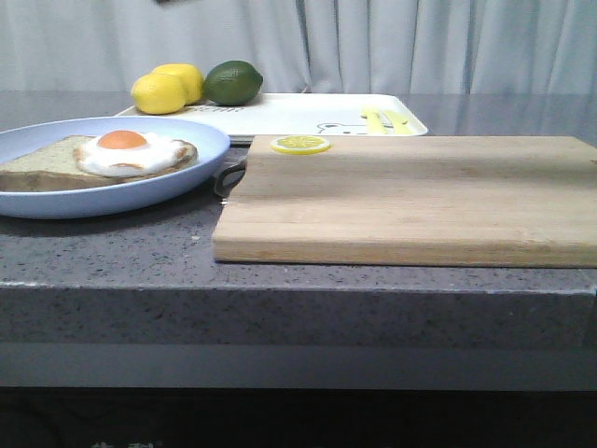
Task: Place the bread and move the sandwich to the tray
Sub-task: 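Carry the bread with the right gripper and lay it on the egg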
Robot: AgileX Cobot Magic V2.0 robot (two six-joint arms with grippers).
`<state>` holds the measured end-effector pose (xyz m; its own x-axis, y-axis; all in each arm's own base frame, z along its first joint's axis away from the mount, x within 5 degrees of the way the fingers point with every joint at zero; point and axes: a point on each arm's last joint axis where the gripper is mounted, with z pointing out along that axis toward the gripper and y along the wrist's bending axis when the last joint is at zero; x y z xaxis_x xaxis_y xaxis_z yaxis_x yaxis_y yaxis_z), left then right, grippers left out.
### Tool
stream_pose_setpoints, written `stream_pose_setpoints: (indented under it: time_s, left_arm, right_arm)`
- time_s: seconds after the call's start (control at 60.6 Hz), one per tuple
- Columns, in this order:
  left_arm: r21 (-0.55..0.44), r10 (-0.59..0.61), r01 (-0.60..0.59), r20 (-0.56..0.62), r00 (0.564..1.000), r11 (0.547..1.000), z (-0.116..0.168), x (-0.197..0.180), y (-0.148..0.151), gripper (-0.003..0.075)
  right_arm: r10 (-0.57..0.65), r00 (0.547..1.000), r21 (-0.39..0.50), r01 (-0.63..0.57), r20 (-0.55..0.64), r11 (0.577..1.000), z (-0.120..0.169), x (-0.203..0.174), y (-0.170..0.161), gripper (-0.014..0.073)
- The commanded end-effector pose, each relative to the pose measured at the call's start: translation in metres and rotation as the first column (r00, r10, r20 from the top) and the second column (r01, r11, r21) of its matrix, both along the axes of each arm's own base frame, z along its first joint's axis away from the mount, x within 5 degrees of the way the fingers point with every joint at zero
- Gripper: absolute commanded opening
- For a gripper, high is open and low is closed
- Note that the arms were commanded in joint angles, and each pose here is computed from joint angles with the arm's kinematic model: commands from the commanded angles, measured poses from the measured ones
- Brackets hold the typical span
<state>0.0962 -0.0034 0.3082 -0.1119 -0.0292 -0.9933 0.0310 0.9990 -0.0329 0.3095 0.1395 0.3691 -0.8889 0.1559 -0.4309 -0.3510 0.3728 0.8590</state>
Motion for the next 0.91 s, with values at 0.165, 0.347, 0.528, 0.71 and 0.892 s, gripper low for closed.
stream_pose_setpoints:
  time_s: [0.165,0.347,0.528,0.71,0.892]
  left_arm:
    - [-0.011,-0.001,0.002,0.104,0.995,1.000,0.019,0.001,0.000,0.0640]
    - [-0.011,-0.001,0.002,0.104,0.995,1.000,0.019,0.001,0.000,0.0640]
    - [-0.011,-0.001,0.002,0.104,0.995,1.000,0.019,0.001,0.000,0.0640]
    - [-0.011,-0.001,0.002,0.104,0.995,1.000,0.019,0.001,0.000,0.0640]
    - [-0.011,-0.001,0.002,0.104,0.995,1.000,0.019,0.001,0.000,0.0640]
  right_arm:
    - [-0.086,0.991,0.203,0.105,-0.101,0.974,-0.015,0.006,0.091,-0.0060]
    - [-0.175,0.963,0.220,0.220,-0.207,0.950,-0.051,0.022,0.120,-0.0060]
    - [-0.222,0.956,0.167,0.255,-0.193,0.952,-0.067,0.031,0.121,-0.0060]
    - [-0.242,0.957,0.123,0.263,-0.162,0.957,-0.071,0.032,0.120,-0.0032]
    - [-0.212,0.968,0.101,0.226,-0.133,0.969,-0.072,0.030,0.121,0.0065]
